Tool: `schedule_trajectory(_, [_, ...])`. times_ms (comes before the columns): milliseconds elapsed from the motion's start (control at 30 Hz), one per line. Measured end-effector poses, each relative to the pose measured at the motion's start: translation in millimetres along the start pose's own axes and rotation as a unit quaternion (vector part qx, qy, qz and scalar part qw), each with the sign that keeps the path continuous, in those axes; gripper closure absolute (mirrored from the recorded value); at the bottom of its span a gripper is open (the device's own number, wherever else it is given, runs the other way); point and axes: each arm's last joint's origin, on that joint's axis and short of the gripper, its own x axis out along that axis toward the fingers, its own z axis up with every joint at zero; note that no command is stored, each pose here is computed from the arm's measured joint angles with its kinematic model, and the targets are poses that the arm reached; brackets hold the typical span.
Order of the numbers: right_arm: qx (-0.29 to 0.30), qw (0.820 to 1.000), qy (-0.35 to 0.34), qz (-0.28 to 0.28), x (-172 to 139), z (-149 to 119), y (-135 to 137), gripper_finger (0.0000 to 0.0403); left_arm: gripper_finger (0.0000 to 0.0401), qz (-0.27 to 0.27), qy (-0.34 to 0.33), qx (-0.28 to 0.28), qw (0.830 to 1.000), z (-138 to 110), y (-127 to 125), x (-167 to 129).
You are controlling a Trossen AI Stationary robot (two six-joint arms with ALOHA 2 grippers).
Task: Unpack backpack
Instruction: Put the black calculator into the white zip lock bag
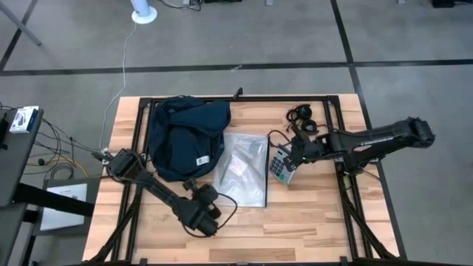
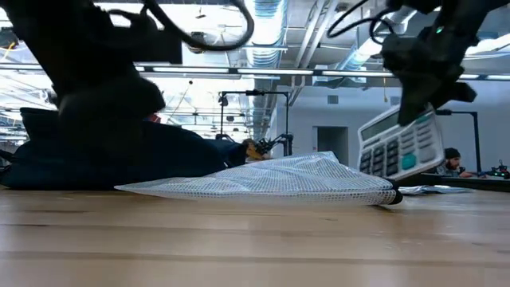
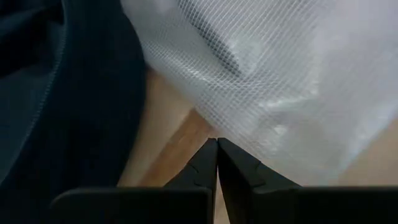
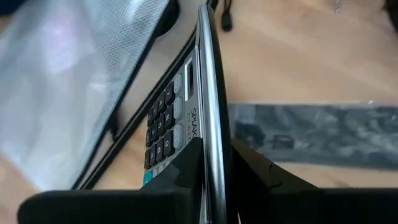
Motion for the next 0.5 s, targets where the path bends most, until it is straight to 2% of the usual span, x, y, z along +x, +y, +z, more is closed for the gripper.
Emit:
schedule_trajectory(300, [-0.033,0.999,0.006,0.043,17,14,10,0.0351,0.0401,0.003,0.013,0.016,1.000,18,8,28])
schedule_trajectory(500, [-0.033,0.997,0.007,0.074,12,14,13,0.0351,0.0401,0.016,0.024,0.062,0.998,32,16,42])
